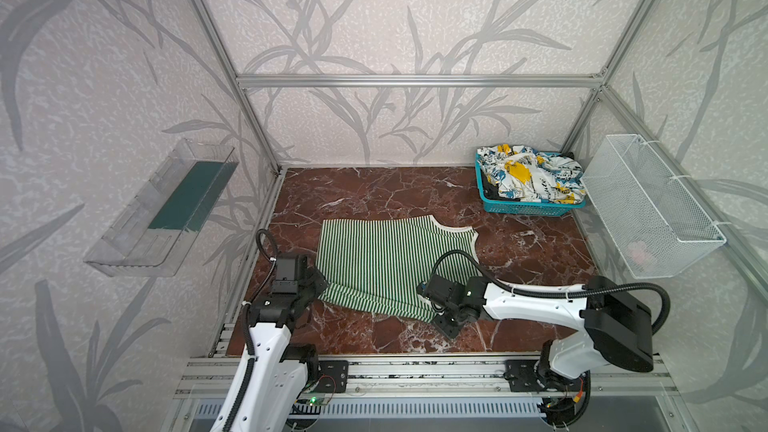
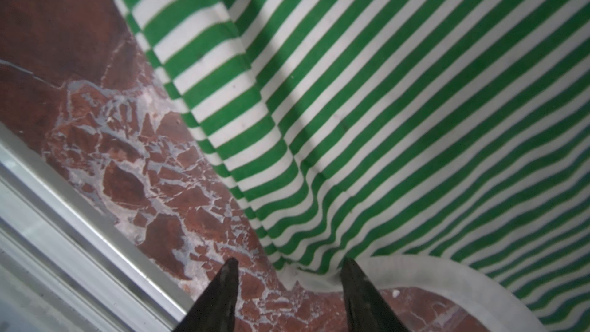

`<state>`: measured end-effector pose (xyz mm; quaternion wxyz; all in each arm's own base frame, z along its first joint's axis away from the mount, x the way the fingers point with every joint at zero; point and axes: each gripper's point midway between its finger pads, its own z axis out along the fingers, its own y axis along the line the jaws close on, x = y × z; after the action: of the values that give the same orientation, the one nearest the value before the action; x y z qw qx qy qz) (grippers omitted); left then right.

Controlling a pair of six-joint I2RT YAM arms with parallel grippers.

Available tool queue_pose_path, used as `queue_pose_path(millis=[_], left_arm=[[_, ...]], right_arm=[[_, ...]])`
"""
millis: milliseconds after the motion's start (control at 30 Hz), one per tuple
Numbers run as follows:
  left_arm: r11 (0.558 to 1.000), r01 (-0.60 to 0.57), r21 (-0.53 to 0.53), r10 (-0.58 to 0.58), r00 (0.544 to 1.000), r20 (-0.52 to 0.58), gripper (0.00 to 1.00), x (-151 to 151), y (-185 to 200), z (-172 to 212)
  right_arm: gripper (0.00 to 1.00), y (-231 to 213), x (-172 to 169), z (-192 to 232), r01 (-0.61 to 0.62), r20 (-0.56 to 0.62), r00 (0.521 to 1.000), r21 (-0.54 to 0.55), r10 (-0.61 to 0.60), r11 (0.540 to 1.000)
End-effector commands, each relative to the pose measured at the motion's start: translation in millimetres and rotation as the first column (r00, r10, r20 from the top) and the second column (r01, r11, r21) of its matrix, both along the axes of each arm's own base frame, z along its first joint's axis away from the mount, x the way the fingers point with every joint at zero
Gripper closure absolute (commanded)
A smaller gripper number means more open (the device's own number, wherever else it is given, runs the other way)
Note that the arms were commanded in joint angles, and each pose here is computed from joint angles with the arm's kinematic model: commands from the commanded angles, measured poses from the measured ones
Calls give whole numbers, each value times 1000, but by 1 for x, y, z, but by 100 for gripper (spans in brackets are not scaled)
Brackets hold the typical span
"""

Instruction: Fold and stack the mixed laundry pile

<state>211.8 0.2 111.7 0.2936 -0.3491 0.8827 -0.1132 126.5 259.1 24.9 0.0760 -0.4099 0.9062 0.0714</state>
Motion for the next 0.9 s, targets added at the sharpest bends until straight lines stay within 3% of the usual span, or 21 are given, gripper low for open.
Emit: queue_pose_path(millis=[0,133,333,433,633,867], left_arm=[[999,-34,23,34,999,8,100,-1,7,5],[999,-40,23,40,999,9,100,-2,8,5],[999,-49,18,49,999,13,100,-5,8,6],[999,-41,6,41,999,7,100,-5,5,5],[998,7,-63,-8,1000,-12,100,-5,-9,3],[995,37,-88,-43,997,-60,100,-20,-17,19]], right_arm=[[50,-2,10,-4,-8,54,998,-37,10,999],[56,-1,10,-7,-5,52,999,-44,7,999],[88,-7,0,-15,6,1,1000,-56,-6,998],[99,-15,0,-4,25,16,1000,-54,-25,998],[100,-29,5,31,59,64,996,-35,-57,998],[100,-42,-2,64,64,-4,998,16,-64,998]])
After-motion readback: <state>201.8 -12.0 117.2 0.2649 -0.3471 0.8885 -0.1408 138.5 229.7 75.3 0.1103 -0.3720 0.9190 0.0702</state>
